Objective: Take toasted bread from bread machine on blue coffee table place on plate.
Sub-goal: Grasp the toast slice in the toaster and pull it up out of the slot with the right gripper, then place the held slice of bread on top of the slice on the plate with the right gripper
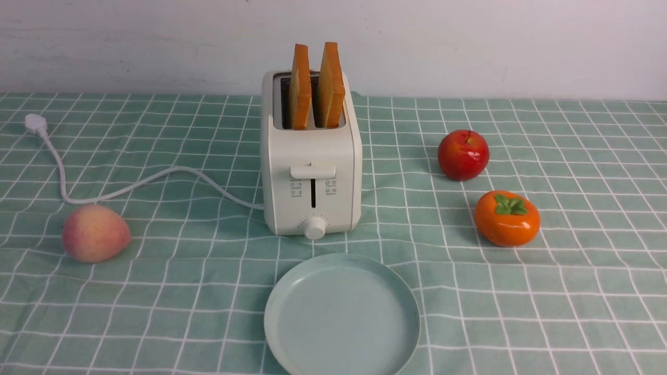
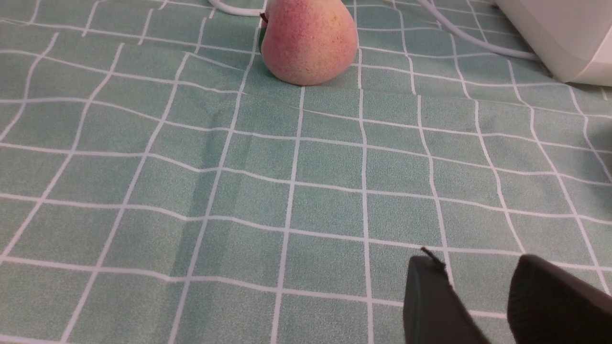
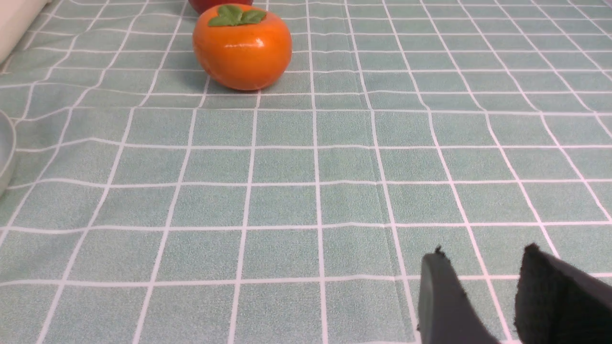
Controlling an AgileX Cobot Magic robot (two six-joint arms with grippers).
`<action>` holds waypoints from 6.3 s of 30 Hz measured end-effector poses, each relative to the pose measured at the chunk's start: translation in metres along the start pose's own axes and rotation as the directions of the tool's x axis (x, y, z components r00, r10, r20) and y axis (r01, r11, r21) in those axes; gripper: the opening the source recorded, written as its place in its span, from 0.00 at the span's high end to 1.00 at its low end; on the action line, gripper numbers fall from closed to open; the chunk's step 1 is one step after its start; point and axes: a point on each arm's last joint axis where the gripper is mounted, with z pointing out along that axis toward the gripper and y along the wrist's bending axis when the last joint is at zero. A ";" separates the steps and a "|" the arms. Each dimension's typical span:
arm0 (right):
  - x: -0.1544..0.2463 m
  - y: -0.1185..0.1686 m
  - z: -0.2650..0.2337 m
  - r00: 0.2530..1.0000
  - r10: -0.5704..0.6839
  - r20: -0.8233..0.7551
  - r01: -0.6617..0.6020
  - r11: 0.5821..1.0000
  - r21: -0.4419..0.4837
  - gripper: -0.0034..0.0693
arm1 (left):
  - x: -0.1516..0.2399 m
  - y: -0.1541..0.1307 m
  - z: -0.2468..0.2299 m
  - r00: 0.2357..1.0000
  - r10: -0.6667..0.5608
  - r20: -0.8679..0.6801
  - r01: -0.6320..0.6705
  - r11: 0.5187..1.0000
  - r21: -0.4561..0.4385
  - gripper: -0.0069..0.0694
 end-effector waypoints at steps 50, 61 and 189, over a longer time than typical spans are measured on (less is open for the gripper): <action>-0.049 -0.008 -0.015 0.706 0.447 0.549 -0.411 0.890 -0.196 0.62 | -0.044 -0.013 -0.012 0.845 -0.333 0.419 0.230 0.933 0.278 0.60; -0.153 -0.006 -0.052 0.626 0.564 0.538 -0.459 0.825 -0.331 0.62 | -0.127 -0.029 -0.046 0.638 -0.480 0.602 0.204 0.859 0.469 0.60; -0.206 0.108 0.154 0.804 0.024 -0.594 -0.372 0.799 -0.471 0.08 | -0.196 -0.094 0.005 0.919 -0.063 -0.389 0.185 0.940 0.285 0.57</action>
